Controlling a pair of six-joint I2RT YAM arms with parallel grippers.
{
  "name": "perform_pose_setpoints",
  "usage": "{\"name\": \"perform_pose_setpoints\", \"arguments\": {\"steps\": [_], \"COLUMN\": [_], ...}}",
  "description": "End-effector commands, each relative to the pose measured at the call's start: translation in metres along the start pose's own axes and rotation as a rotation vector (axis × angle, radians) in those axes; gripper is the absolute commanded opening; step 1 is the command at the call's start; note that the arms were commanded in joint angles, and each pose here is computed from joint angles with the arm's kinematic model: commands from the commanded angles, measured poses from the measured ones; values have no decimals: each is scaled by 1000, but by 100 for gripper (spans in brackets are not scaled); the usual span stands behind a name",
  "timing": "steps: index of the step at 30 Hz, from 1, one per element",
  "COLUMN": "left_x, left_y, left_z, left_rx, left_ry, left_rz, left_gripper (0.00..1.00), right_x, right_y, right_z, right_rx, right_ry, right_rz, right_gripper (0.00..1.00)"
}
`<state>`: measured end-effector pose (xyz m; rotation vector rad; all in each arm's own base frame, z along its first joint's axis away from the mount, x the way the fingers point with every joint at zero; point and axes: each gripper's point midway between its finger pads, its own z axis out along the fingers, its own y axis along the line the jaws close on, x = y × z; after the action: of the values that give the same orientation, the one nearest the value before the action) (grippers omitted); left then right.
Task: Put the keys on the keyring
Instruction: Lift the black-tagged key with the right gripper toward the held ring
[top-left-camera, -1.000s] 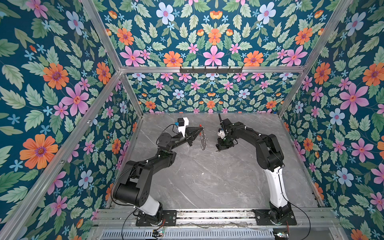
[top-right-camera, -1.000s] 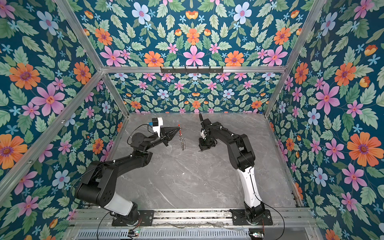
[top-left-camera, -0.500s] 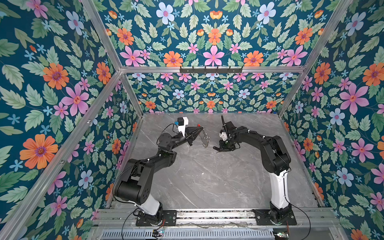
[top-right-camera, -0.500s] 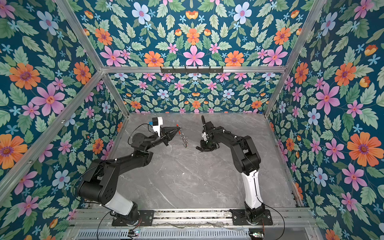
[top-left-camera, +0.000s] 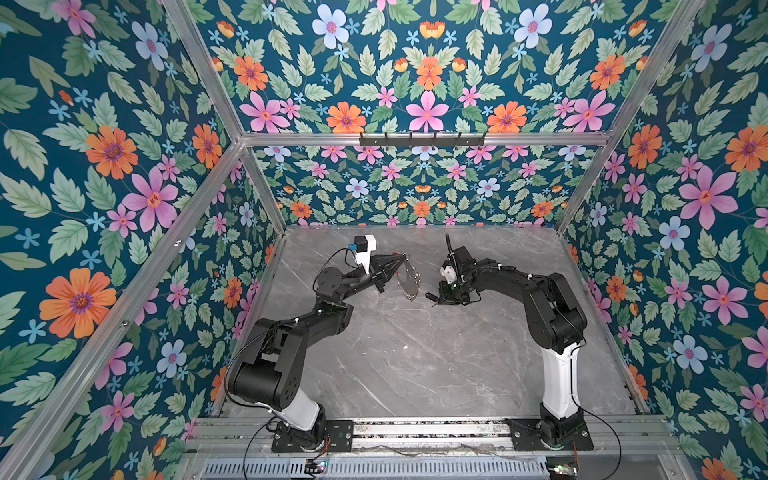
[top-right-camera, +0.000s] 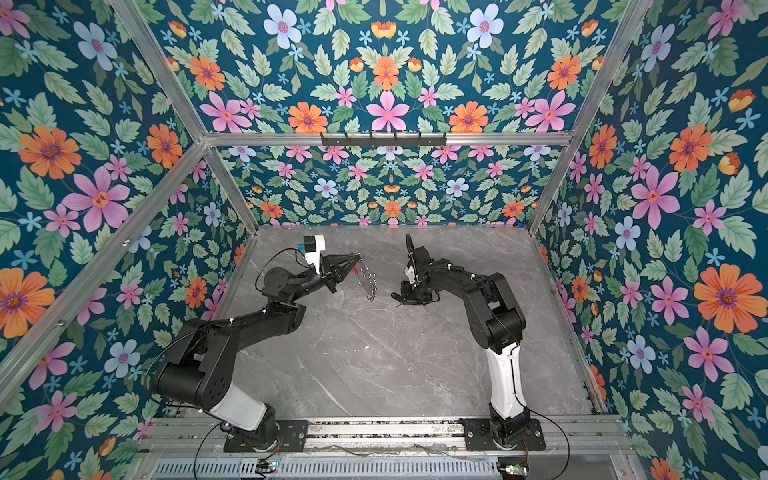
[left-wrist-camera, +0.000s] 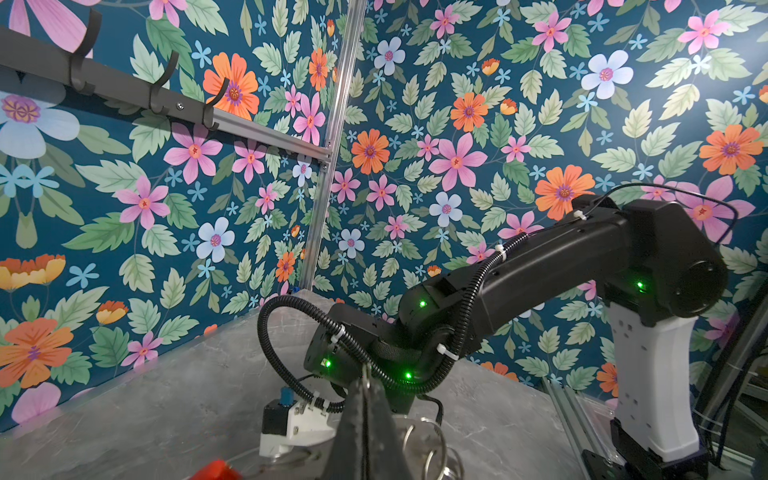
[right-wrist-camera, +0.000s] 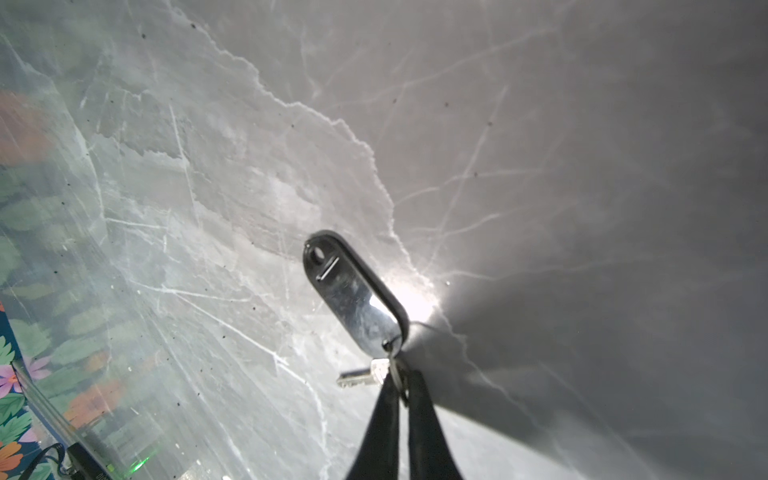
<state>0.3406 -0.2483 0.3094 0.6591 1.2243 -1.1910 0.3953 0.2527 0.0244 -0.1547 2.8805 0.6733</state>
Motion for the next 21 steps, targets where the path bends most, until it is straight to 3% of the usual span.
{"name": "perform_pose_setpoints", "arguments": {"steps": [1,13,17,21], "left_x": [-11,-11,-11,-9], "left_y": [-7,-8,-9,-9], "left_z": [-1,-2,-3,-6], "left_rx": [22,18,15,-6], "left_ry": [-34,-30,-31,-14], "left_rz": [46,48,54,102], "left_gripper": [0,0,0,0], "right_x": [2,-5,-8,-14], "right_y": [0,-2,7,30], "right_z": [0,-12,-26,-51], "right_rx": [1,44,33,40], "right_ry": [6,-29,-59,-184], "right_rz": [16,-44,-130,-299], "right_gripper": [5,0,0,0]}}
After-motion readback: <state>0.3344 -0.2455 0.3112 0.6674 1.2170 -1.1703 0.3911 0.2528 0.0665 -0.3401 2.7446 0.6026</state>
